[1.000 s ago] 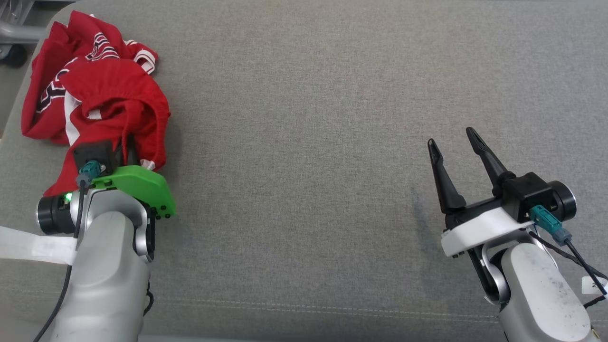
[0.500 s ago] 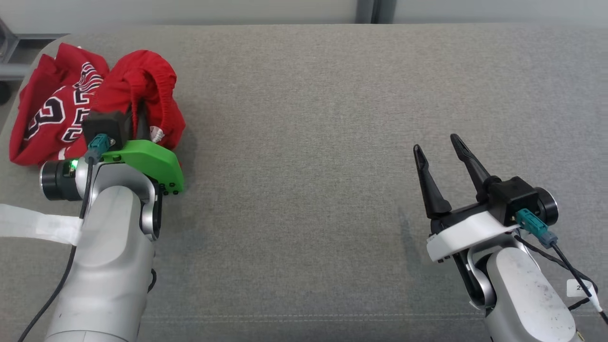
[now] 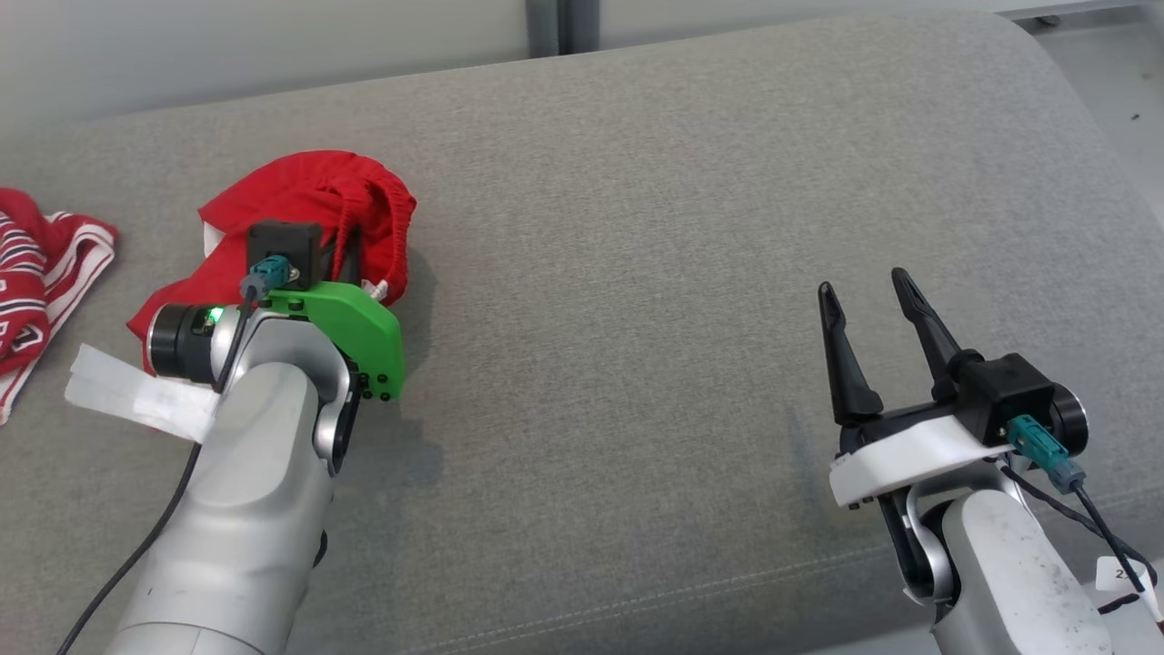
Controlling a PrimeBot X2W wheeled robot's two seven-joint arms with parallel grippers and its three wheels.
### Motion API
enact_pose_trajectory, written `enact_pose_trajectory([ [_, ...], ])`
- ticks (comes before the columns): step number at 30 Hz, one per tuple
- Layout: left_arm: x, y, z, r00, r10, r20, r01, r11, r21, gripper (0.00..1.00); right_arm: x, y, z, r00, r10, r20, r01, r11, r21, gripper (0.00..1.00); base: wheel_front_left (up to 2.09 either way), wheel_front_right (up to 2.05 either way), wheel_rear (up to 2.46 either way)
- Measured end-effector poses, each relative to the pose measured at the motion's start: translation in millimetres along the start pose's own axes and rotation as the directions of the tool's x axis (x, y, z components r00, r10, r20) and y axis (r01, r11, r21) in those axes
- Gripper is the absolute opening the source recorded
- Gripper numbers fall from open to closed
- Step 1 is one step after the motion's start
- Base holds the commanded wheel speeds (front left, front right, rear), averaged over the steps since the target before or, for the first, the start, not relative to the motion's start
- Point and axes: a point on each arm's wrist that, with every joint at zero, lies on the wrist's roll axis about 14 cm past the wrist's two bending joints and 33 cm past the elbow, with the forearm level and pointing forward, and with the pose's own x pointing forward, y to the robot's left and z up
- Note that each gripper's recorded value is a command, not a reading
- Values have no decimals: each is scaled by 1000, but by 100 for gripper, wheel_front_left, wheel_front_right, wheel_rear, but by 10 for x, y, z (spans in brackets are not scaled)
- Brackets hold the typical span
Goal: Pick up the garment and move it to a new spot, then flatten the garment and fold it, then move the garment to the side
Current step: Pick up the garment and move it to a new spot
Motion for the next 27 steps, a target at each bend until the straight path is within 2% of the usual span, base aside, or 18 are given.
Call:
enact_pose_trajectory([
  [6,151,-524,-77,990,-139,-38,139,990,-5,0,-130,-218,33,998,-70,2,70,998,-10,100,0,0,0],
  [19,482,-1303,-66,954,-298,-38,298,954,-8,1,-329,-422,-16,990,-134,-32,133,991,-25,100,0,0,0],
  [21,516,-1403,-128,948,-315,-52,315,949,-15,41,-340,-437,-12,990,-133,-35,132,991,-31,100,0,0,0],
  [22,531,-1449,-160,945,-323,-57,323,946,-22,85,-347,-445,-17,990,-134,-38,133,991,-35,100,0,0,0],
  [23,544,-1505,-186,940,-334,-63,332,942,-38,100,-361,-469,-17,989,-141,-40,139,990,-35,100,0,0,0],
  [25,561,-1627,-220,931,-358,-72,352,932,-88,100,-406,-547,-26,984,-170,-47,168,985,-35,100,0,0,0],
  [27,549,-1785,-245,915,-397,-75,390,916,-91,100,-461,-634,-38,978,-201,-55,199,979,-37,100,0,0,0],
])
